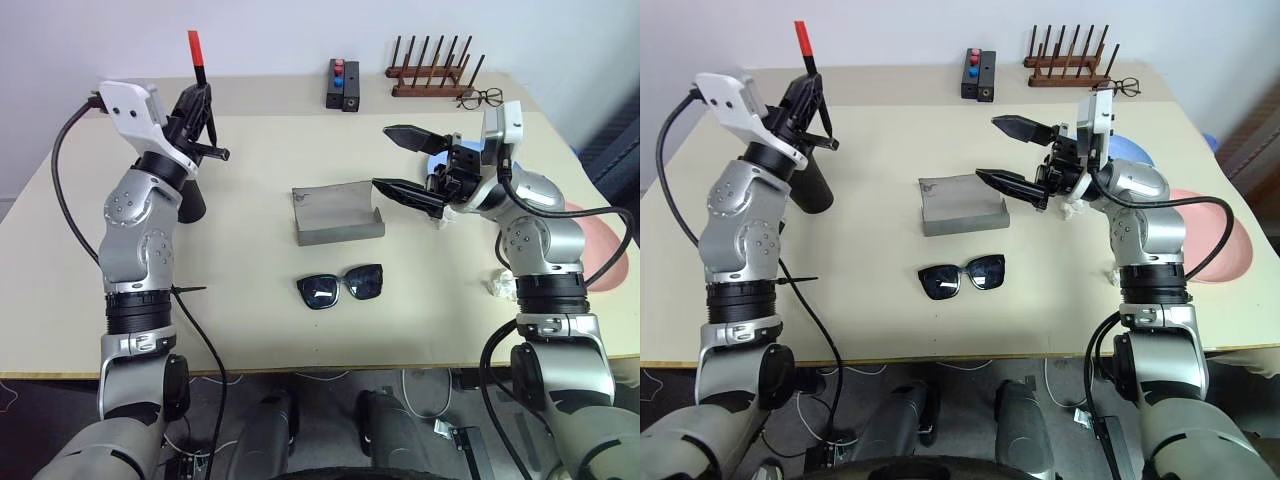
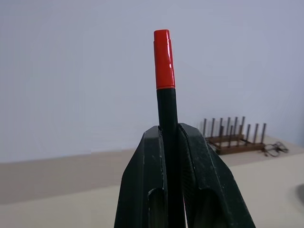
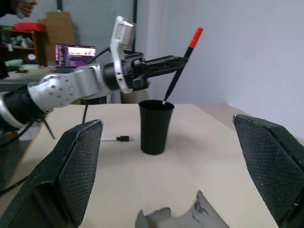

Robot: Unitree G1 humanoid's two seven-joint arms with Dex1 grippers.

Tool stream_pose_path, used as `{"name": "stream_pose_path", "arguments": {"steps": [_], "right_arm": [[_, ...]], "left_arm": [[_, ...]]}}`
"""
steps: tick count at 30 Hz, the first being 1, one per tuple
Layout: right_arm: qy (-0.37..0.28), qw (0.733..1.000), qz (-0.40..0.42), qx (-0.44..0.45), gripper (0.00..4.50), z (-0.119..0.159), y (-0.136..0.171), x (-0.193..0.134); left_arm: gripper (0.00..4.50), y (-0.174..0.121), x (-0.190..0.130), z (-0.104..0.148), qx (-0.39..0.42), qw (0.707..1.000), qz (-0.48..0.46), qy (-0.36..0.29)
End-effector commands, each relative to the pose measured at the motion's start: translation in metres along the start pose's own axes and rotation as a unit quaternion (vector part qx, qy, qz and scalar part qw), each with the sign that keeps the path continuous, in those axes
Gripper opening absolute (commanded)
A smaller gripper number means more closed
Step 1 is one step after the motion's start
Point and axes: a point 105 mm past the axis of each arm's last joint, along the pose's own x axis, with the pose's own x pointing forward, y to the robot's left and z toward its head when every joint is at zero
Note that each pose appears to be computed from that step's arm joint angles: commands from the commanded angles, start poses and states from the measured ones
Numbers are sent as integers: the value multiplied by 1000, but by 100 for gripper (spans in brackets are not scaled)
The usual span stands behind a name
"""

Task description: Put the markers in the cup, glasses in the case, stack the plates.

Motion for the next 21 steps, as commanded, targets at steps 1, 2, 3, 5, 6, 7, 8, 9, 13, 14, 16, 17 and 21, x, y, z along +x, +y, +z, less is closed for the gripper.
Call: {"name": "stream_pose_path", "arguments": {"steps": [1, 2, 3, 5, 6, 7, 8, 9, 13, 14, 16, 17, 21], "right_arm": [[-23, 998, 42, -39, 450, 20, 9, 15], [-22, 998, 45, -40, 450, 20, 9, 16], [-23, 998, 48, -41, 450, 19, 10, 18], [-25, 998, 51, -38, 450, 18, 11, 20], [-25, 998, 54, -38, 450, 17, 12, 21], [-25, 997, 55, -38, 450, 17, 12, 21], [-25, 997, 55, -37, 450, 16, 12, 21], [-24, 998, 54, -37, 450, 15, 11, 21], [-22, 998, 53, -36, 450, 13, 8, 19], [-22, 998, 53, -36, 450, 13, 8, 19], [-22, 998, 54, -35, 450, 11, 8, 19], [-22, 998, 54, -35, 450, 11, 7, 19], [-24, 998, 57, -33, 450, 10, 8, 20]], "left_arm": [[1, 19, 2, 23, 38, 998, 43, -35], [1, 21, 1, 22, 44, 997, 48, -33], [1, 27, 0, 21, 52, 996, 64, -33], [1, 38, -3, 22, 69, 992, 98, -34], [1, 42, -5, 23, 79, 990, 108, -36], [1, 46, -6, 24, 88, 989, 116, -38], [1, 49, -8, 26, 102, 986, 124, -40], [1, 52, -9, 29, 114, 984, 131, -42], [1, 61, -16, 33, 140, 977, 156, -46], [1, 63, -16, 33, 143, 976, 159, -45], [1, 63, -18, 33, 154, 974, 160, -43], [1, 62, -18, 32, 156, 974, 159, -42], [1, 64, -23, 24, 168, 972, 160, -26]]}}
